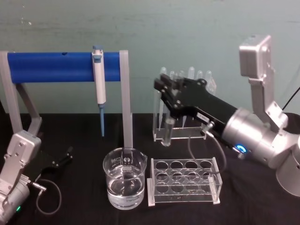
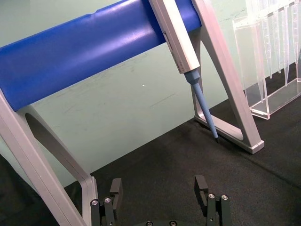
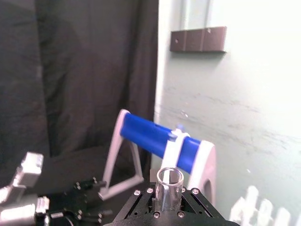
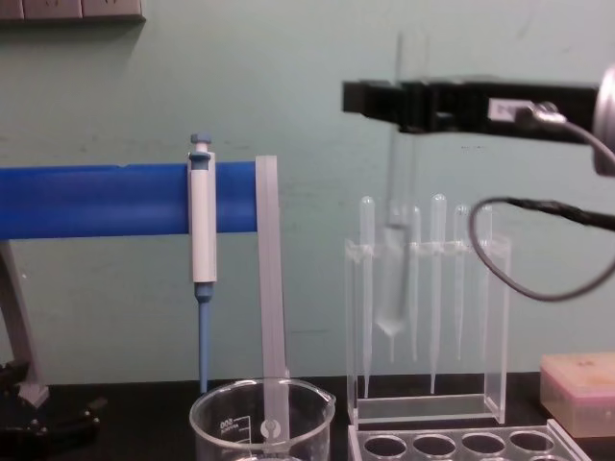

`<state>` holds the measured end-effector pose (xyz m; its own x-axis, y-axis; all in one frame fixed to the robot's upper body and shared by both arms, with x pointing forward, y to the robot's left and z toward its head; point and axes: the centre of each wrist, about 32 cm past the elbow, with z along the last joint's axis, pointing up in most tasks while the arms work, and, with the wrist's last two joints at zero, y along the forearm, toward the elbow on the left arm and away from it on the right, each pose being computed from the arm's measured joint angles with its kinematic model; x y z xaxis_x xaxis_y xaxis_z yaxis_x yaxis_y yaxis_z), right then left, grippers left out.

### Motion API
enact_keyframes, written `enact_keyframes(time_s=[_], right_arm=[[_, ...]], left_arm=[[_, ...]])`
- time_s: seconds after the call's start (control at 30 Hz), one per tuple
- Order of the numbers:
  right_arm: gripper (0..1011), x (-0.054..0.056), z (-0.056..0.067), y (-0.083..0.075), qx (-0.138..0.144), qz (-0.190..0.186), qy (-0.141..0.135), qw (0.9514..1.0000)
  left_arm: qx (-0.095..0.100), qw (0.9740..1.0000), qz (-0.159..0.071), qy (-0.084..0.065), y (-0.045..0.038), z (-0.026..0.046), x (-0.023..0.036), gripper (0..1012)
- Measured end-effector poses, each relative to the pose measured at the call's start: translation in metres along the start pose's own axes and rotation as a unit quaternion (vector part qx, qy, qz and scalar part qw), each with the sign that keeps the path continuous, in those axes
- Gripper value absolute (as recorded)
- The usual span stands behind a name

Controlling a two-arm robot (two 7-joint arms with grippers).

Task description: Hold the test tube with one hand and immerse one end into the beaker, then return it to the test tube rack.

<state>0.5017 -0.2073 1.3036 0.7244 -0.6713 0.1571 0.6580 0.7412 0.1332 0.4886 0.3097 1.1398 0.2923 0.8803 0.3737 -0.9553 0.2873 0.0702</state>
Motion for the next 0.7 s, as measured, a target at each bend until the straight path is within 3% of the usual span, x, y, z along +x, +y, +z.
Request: enact_keyframes(time_s=[0.27,0.7], right_arm=[[134,0.003,-0.021,-0.016,-0.025,-0.016,0.004,0.9995],[134,-0.004,-0.047,-0.022,-0.05,-0.022,0.0,0.9985]], left_arm=[[0.0,1.0,0.0,0.0,0.0,0.0,0.0,1000],[0.0,1.0,0.0,0.0,0.0,0.0,0.0,1000]])
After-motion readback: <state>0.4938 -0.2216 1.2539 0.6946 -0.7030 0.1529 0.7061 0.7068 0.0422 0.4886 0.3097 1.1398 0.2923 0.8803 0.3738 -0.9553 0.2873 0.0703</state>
